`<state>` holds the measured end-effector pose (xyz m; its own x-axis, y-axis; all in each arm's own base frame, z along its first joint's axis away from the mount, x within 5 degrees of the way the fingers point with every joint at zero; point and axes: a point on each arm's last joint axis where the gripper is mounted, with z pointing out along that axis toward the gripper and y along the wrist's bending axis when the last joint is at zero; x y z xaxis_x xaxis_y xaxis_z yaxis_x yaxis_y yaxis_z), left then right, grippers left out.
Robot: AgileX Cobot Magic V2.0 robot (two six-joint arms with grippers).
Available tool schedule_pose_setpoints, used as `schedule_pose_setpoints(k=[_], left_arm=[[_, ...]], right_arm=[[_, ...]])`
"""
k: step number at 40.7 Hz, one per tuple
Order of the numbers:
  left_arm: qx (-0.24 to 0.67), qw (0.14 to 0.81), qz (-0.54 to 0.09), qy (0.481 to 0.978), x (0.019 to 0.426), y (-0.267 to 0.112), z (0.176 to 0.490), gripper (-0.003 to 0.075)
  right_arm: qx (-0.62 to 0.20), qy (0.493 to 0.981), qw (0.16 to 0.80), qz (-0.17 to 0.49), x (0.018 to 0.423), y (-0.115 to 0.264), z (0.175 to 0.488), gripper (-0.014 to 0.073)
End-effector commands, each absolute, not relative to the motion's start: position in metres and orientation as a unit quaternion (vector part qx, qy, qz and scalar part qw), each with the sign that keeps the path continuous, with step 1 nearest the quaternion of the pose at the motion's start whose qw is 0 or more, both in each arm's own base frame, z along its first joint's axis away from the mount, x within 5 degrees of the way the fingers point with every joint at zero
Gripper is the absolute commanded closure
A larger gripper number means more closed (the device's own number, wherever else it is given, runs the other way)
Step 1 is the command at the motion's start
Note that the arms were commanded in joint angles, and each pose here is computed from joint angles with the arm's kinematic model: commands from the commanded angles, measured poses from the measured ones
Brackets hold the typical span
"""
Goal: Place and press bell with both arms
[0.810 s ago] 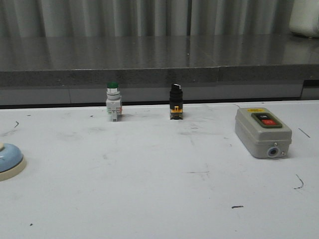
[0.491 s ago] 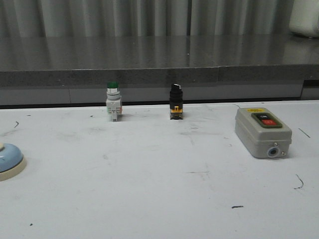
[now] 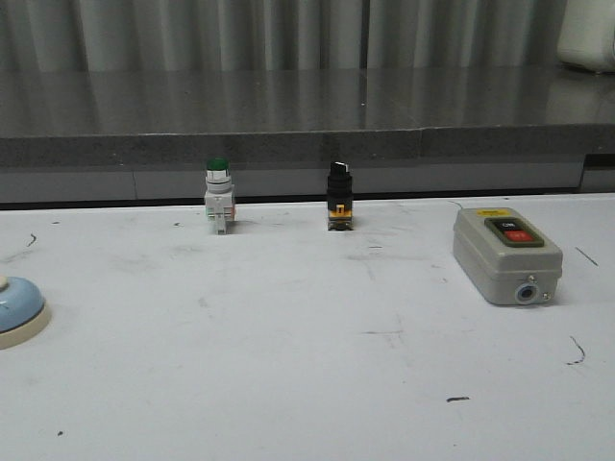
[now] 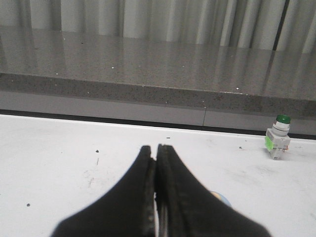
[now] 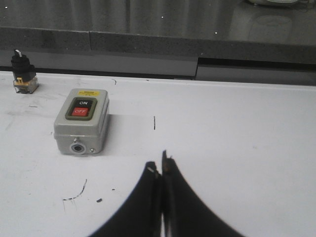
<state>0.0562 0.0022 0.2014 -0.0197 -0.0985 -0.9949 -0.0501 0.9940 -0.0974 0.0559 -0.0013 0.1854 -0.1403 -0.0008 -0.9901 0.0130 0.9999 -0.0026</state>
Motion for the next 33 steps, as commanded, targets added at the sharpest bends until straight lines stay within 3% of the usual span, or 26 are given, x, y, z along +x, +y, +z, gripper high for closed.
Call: schedule_pose_setpoints(k=[1,15,26,30,33], left_arm=[[-0.06,0.725,-0.021,0.686,0.056,0.003,0.202,0.074],[-0.064,0.737,-0.023,0.673,0.056,0.004,0.205,0.074],[-0.098,0.832,-0.041,0.544,0.046,0.008,0.245,0.0741],[-0.089,0.824,-0.048,0.558,0.043,0.006,0.27,0.0741],[-0.072,0.796,-0.041,0.6,0.046,0.003,0.284,0.0741]], right_arm=[[0.003,0.718,0.696,-0.008,0.055,-0.001,0.196,0.0662],[0.001,0.697,0.717,-0.007,0.055,-0.001,0.202,0.0662],[-0.001,0.615,0.789,-0.004,0.045,0.0,0.251,0.0662],[0.001,0.619,0.785,-0.006,0.04,-0.001,0.274,0.0662],[0.004,0.63,0.776,-0.007,0.039,-0.001,0.293,0.0662]])
